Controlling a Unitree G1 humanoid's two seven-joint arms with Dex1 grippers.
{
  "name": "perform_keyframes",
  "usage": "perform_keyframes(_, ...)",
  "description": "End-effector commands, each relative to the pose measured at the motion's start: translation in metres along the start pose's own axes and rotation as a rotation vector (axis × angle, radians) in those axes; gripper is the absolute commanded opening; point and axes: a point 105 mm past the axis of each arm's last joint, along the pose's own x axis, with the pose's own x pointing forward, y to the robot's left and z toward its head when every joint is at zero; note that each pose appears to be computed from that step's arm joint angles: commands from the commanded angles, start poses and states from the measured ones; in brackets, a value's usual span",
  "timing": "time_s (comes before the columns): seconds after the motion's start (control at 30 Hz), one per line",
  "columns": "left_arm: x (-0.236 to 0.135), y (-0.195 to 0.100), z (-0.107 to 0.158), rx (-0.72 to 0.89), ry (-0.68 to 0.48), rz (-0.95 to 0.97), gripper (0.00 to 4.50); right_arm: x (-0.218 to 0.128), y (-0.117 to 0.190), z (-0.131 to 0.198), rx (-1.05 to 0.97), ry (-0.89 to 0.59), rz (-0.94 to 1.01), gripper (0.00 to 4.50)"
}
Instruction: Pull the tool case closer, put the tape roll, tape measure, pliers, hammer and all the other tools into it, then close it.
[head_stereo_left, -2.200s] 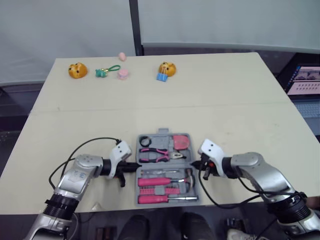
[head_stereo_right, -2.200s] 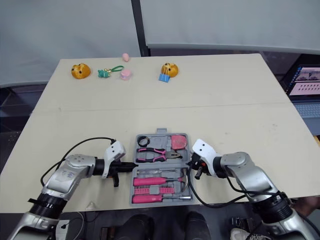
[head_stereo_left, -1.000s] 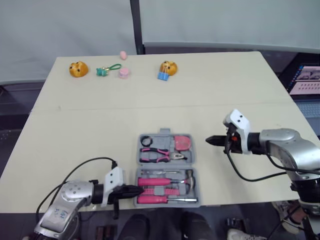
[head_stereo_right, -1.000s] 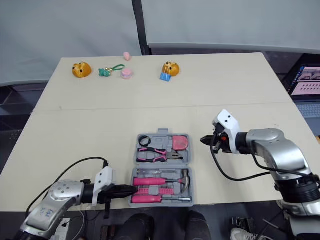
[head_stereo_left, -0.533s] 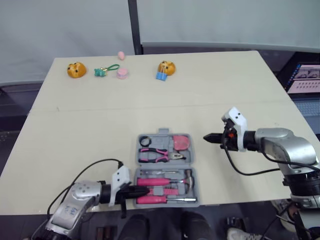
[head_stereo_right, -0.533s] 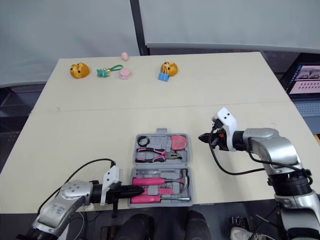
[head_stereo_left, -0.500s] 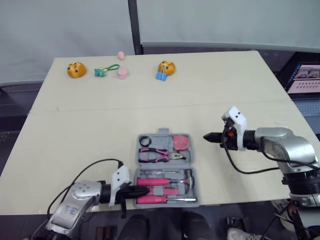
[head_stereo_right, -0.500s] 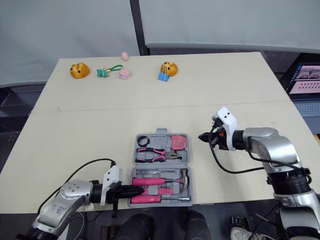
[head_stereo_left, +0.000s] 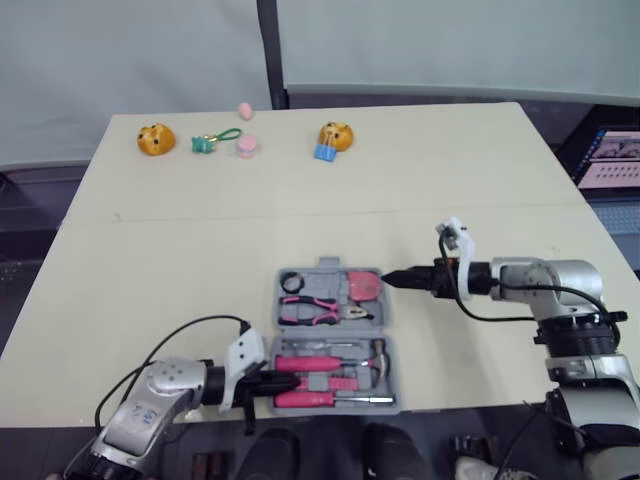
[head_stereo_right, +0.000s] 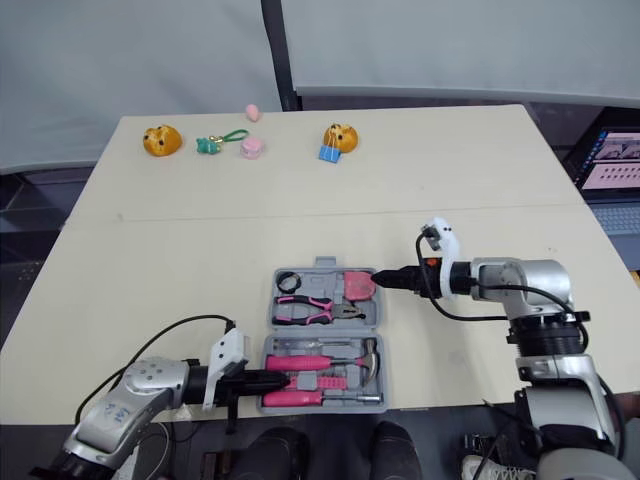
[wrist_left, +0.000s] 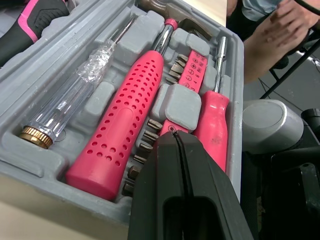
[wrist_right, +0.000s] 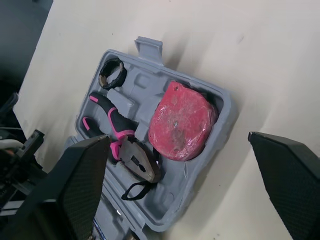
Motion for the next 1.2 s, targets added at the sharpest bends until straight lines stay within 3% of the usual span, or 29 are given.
perform_keyframes(0.03,0.001,-0.007,-0.021,-0.051,0.085,-0.009,0.00,0.004,-0.006,0.006,0.032,-0.025,-0.010,4.44)
perform_keyframes(0.4,-0.001,-0.009,-0.032,-0.050,0.121,0.010,0.00,0.030,-0.020,0.001,0.127,-0.038,0.017,4.44)
perform_keyframes(0.9,-0.009,0.005,-0.039,-0.015,0.175,0.072,0.00,0.042,0.029,0.009,-0.013,-0.032,0.273,4.44)
perform_keyframes(1.0,-0.011,0.010,-0.030,0.010,0.161,0.088,0.00,0.031,0.044,0.011,-0.087,-0.028,0.305,4.44)
perform_keyframes(1.2,-0.043,0.004,0.028,0.014,0.082,0.103,0.00,-0.004,0.090,-0.001,-0.308,0.012,0.354,4.44)
